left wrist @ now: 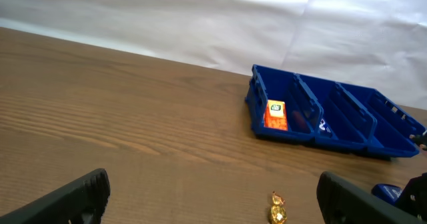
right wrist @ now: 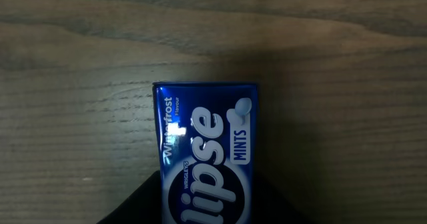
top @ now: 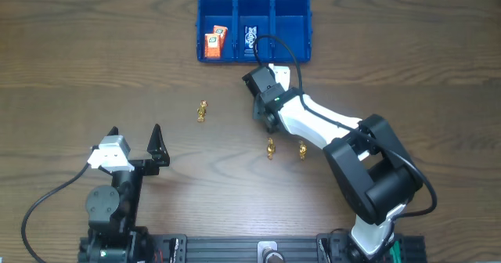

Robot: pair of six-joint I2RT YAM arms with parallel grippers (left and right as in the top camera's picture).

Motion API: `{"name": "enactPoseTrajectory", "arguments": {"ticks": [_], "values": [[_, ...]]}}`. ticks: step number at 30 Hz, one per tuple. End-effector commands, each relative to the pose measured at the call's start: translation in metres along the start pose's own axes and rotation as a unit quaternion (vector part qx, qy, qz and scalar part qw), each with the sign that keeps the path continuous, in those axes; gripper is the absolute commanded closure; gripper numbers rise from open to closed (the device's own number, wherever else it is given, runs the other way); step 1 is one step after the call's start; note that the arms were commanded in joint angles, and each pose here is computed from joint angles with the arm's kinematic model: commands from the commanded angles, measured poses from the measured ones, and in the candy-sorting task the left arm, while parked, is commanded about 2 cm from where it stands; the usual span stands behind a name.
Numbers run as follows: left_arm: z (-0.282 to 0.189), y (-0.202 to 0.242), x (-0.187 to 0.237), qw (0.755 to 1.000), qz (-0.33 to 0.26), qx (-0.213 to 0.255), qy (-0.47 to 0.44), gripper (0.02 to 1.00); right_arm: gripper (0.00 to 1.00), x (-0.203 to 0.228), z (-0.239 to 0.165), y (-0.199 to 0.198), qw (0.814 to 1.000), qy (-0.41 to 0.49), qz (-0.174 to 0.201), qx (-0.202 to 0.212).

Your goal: Sort Candies Into Trays

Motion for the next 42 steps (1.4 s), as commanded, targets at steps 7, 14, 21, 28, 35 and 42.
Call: {"name": "enactPoseTrajectory", "arguments": {"ticks": [7, 14, 21, 28, 35, 42], "values": [[0.001, 0.009, 0.014, 1.000, 0.008, -0.016, 0.022, 0.023, 0.715, -0.036, -0.080, 0.027, 0.997, -0.077, -0.025, -0.007], [0.001, 0.009, 0.014, 1.000, 0.008, -0.016, 0.022, 0.020, 0.717, -0.157, -0.151, 0.007, 0.990, -0.133, -0.034, 0.021], [0.001, 0.009, 0.014, 1.000, 0.008, -0.016, 0.022, 0.020, 0.709, -0.220, -0.104, 0.002, 0.988, -0.147, -0.031, 0.035], [0.001, 0.009, 0.014, 1.000, 0.008, -0.016, 0.022, 0.020, 0.698, -0.210, -0.034, 0.015, 0.994, -0.106, -0.033, 0.005], [0.001, 0.009, 0.014, 1.000, 0.008, -0.016, 0.022, 0.020, 0.691, -0.212, -0.027, 0.017, 0.994, -0.109, -0.032, 0.004], [0.001, 0.009, 0.014, 1.000, 0.008, -0.016, 0.022, 0.020, 0.522, -0.214, -0.027, 0.017, 0.993, -0.114, -0.029, 0.002]]}}
Point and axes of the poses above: each gripper's point midway between its finger pads, its own z axis out along the fingers, its own y axis along the line the jaws close on, x = y × z, the point moved 1 cm from there along -z, back along the fingers, and after that the axes turned 11 degrees about -z, right-handed, at the moved point
